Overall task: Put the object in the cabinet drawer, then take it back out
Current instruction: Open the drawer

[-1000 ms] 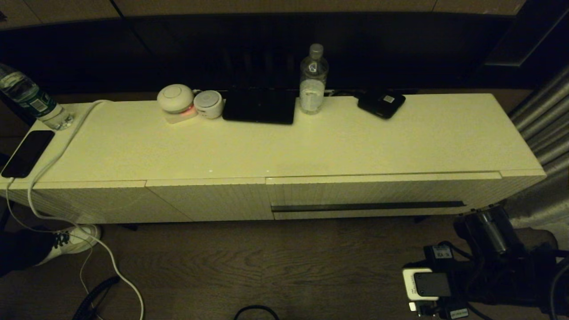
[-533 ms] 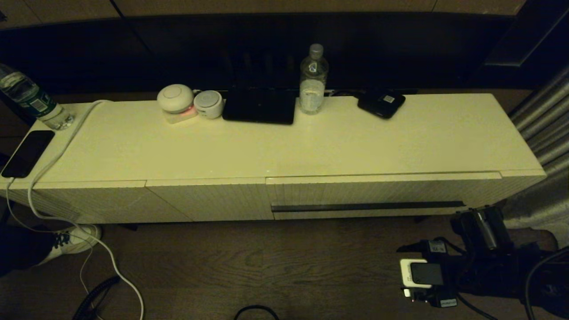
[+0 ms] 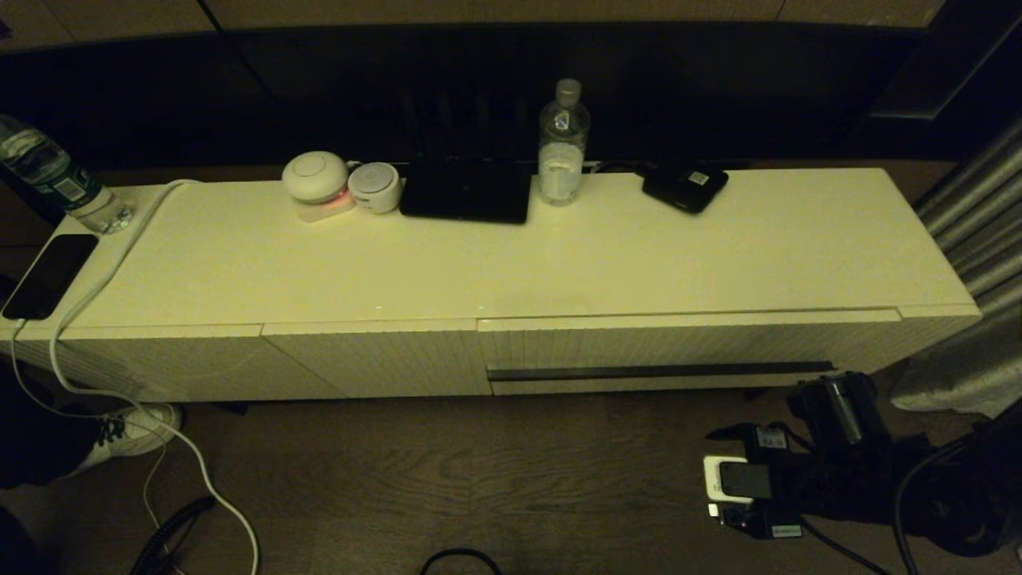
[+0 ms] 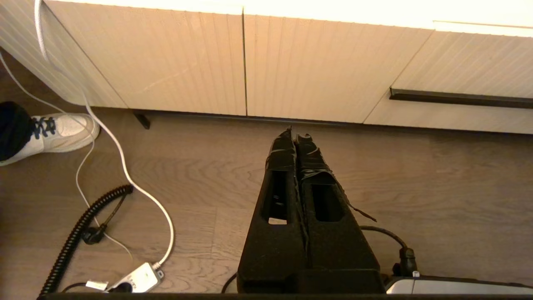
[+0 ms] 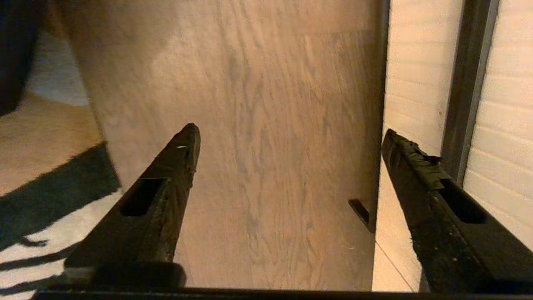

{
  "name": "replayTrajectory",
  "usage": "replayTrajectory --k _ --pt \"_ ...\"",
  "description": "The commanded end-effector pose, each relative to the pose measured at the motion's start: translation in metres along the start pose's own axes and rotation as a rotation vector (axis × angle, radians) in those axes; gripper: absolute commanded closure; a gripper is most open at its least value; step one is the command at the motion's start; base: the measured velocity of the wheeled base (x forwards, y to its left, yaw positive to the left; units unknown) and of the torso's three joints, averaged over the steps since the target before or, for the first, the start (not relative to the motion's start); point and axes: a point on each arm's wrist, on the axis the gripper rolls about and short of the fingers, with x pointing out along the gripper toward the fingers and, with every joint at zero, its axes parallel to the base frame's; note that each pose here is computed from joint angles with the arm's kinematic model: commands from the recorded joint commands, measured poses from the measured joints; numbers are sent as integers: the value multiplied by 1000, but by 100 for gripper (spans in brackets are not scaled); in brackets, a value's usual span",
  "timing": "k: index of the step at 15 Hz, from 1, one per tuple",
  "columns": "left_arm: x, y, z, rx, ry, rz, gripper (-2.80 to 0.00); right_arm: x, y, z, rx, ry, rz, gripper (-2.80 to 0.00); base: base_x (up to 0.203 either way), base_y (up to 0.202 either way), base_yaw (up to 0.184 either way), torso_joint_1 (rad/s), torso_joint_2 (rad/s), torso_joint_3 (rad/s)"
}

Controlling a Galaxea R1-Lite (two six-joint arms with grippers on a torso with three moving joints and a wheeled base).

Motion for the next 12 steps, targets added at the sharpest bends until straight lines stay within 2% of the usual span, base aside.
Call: replayTrajectory --k 1,7,12 --pt "0 0 0 -1 -2 1 0 11 -2 -6 6 13 10 -280 0 0 0 0 0 0" --pt "0 0 0 -1 -2 1 0 32 -18 -11 5 17 -73 -280 0 0 0 0 0 0" --pt "0 0 0 -1 -2 1 0 50 -23 -16 9 32 -97 -280 0 0 0 0 0 0"
